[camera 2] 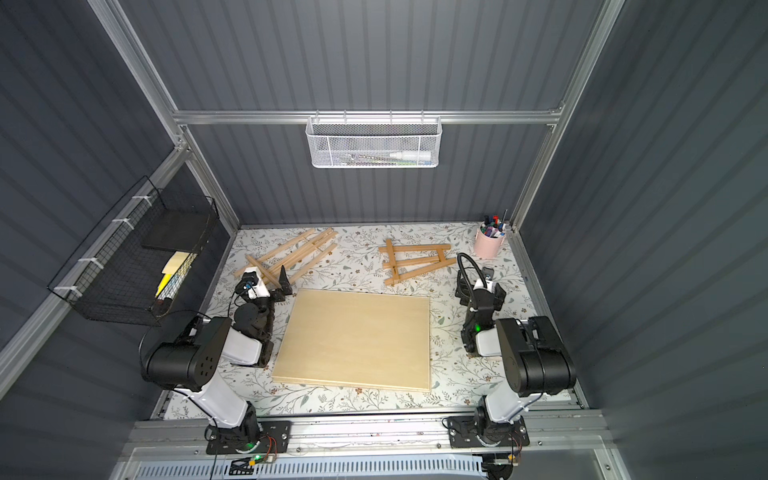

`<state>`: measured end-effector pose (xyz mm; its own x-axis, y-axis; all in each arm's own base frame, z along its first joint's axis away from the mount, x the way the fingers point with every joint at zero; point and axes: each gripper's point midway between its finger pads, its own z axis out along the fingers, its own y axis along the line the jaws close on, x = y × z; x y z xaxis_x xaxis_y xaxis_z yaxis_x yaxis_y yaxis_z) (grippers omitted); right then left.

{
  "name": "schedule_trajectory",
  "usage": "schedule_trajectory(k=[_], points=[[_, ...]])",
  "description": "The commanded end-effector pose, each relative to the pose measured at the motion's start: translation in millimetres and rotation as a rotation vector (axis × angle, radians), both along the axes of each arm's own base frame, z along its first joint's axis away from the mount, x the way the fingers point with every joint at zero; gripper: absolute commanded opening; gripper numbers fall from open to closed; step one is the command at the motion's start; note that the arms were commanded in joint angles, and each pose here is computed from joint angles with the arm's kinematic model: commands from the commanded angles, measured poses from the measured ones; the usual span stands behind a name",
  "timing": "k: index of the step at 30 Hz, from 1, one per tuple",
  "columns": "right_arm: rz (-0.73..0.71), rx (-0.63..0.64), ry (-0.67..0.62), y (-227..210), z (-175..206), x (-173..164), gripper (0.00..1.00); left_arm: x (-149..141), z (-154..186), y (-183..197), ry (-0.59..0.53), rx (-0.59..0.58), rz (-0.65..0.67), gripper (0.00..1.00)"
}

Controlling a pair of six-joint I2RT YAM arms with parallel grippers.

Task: Disassemble the easel
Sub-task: Reset both arms

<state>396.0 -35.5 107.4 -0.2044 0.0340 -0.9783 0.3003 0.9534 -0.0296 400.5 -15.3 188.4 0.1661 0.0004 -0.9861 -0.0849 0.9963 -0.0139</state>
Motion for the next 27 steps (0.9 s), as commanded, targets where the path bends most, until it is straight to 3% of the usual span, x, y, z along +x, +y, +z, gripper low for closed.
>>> schedule_trajectory(k=[1, 27], points=[[0.052, -0.003, -0.02, 8.4, -3.3, -1.2, 0.99, -4.8, 39.8, 1.7, -0.164, -0.03, -0.005, 0.99], [-0.002, 0.044, 0.021, 0.0, -5.4, -3.5, 0.99, -6.8, 39.6, 4.7, -0.166, -0.041, 0.009, 1.0]])
